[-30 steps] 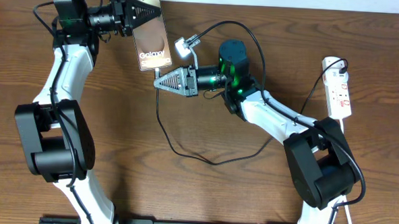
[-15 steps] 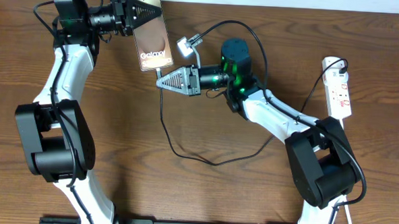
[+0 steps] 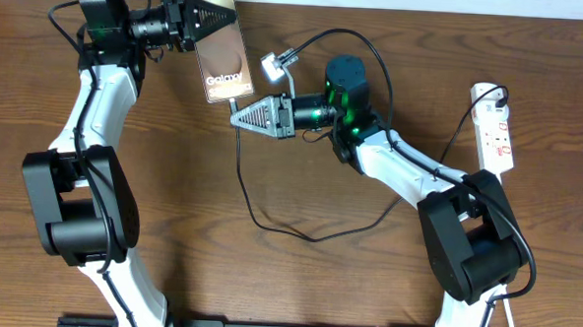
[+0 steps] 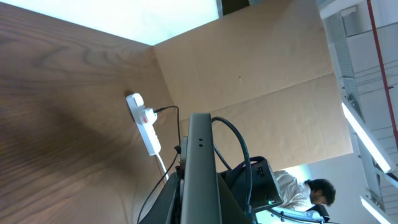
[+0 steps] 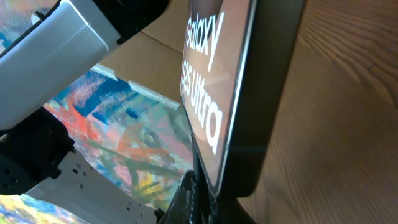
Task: Plug charger to phone and switch on socket
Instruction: 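Push the plug up into the phone's port with the right gripper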
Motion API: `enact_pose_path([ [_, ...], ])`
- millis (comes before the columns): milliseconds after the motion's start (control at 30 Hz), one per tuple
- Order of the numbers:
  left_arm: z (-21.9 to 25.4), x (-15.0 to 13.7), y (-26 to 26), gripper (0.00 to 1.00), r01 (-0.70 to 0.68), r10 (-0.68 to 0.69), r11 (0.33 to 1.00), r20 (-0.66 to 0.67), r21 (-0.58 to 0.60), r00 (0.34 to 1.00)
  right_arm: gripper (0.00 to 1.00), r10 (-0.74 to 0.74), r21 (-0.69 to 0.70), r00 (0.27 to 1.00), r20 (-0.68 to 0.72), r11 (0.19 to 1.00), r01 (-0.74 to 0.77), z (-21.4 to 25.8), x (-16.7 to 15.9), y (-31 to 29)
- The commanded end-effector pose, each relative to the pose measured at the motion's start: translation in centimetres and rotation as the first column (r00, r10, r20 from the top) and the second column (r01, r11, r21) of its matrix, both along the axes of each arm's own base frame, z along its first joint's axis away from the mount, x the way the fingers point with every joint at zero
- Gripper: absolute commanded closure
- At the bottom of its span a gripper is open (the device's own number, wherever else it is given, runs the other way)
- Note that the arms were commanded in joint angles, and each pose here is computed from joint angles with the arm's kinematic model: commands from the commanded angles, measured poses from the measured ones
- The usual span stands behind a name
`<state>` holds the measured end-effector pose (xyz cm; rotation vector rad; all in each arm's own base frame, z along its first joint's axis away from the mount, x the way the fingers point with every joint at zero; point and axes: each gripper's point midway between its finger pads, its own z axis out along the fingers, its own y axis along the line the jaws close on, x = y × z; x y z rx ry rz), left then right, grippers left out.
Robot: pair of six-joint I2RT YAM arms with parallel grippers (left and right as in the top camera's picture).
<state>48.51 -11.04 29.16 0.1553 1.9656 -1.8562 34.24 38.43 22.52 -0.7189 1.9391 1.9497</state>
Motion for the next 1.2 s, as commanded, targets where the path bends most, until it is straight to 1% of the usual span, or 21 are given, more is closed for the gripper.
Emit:
enact_pose_path([
  [0,1.5,-1.4,-0.6,0.92,0.060,-0.060,0.998,0.069,0.008,0.996,0.99,-0.086,0.002,0.996,0.005,0.996,0.086,0.3,2.1,-0.9],
  [500,1.5,-1.4,-0.7,0.93,0.061,-0.061,0.998,0.072,0.009,0.996,0.99,-0.159,-0.001,0.987,0.011,0.987,0.159,0.2,3.4,-0.9],
  [1167,1.5,-1.6,-1.3,0.93,0.073,-0.074,0.997,0.076,0.010,0.994,0.99,-0.193,0.013,0.981,0.027,0.981,0.193,0.6,4.1,-1.1],
])
